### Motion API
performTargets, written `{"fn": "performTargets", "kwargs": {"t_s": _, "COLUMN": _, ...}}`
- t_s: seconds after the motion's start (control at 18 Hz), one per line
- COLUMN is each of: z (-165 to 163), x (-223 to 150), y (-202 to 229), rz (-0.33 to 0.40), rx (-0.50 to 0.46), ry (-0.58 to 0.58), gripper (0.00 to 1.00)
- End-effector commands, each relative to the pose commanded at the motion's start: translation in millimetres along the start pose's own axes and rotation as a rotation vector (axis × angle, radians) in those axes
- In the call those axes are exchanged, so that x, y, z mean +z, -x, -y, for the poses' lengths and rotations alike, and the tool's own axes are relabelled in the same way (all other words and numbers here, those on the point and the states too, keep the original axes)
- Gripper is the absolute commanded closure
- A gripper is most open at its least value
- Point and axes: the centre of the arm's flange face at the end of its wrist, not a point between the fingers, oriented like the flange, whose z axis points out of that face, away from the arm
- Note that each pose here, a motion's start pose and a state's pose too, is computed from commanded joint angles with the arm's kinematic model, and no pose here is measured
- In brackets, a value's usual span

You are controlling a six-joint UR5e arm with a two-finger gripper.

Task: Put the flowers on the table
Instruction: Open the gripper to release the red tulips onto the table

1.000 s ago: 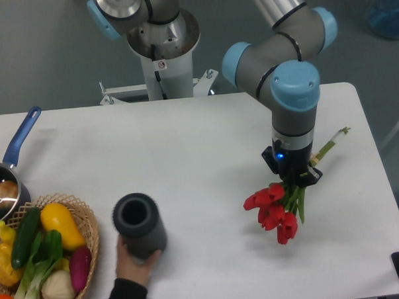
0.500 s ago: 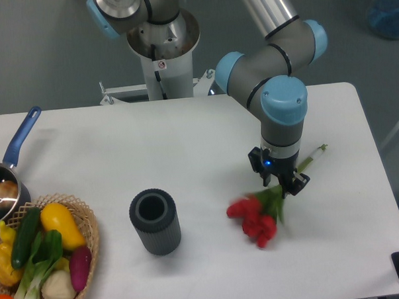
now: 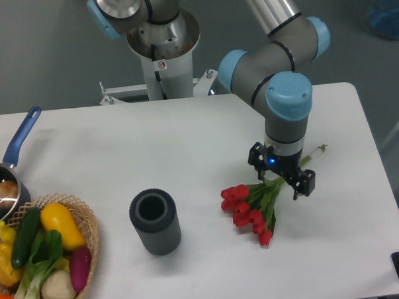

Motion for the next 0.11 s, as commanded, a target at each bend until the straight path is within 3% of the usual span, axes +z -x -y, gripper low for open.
{"fn": "performTargets", "kwargs": {"t_s": 0.11, "z": -0.1, "x": -1.0, "y": 0.0, "rz": 0.002, "rx": -0.006, "ry": 0.001, "gripper": 0.0}}
